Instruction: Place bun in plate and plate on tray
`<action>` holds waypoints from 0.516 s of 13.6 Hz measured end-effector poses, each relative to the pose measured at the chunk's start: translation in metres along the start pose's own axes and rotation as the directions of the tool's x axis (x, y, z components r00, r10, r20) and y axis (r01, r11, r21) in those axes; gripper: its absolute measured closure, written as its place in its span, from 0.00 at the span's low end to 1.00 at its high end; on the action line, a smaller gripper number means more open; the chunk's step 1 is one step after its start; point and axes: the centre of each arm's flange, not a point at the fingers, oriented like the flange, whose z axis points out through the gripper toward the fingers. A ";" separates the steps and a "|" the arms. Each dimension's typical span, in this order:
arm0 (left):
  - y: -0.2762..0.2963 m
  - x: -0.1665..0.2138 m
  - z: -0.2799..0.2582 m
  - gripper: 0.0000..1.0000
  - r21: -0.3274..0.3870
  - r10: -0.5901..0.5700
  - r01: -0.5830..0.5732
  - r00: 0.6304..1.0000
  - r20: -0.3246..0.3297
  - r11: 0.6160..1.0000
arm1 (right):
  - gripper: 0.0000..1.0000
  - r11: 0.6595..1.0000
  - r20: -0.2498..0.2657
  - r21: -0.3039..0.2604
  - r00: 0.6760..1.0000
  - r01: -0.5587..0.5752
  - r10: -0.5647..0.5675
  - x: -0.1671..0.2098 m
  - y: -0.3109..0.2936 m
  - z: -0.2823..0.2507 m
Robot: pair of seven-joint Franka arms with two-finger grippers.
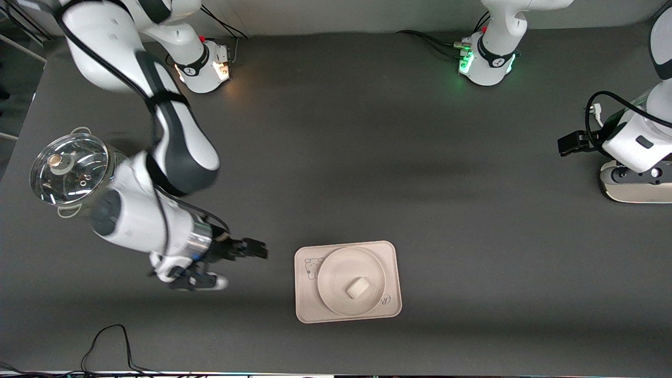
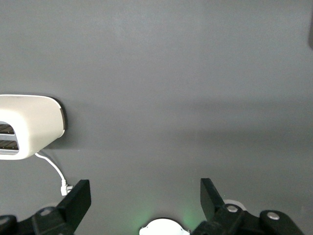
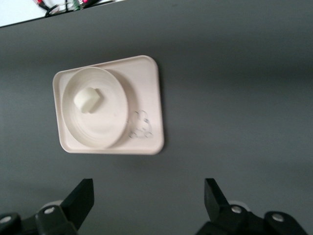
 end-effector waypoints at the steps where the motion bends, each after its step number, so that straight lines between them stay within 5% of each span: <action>1: 0.000 0.000 0.000 0.00 0.000 0.000 0.000 1.000 -0.001 1.000 | 0.00 0.999 -0.014 -0.039 1.000 -0.007 0.006 -0.019 0.017 -0.030; 4: 0.001 0.001 -0.004 0.00 -0.019 -0.004 0.004 1.000 -0.016 1.000 | 0.00 0.979 -0.004 -0.202 1.000 0.018 -0.019 -0.080 0.056 -0.113; 7: 0.001 0.002 -0.006 0.00 -0.046 -0.015 0.014 1.000 -0.027 0.999 | 0.00 0.972 0.035 -0.236 0.999 -0.001 0.010 -0.128 0.077 -0.181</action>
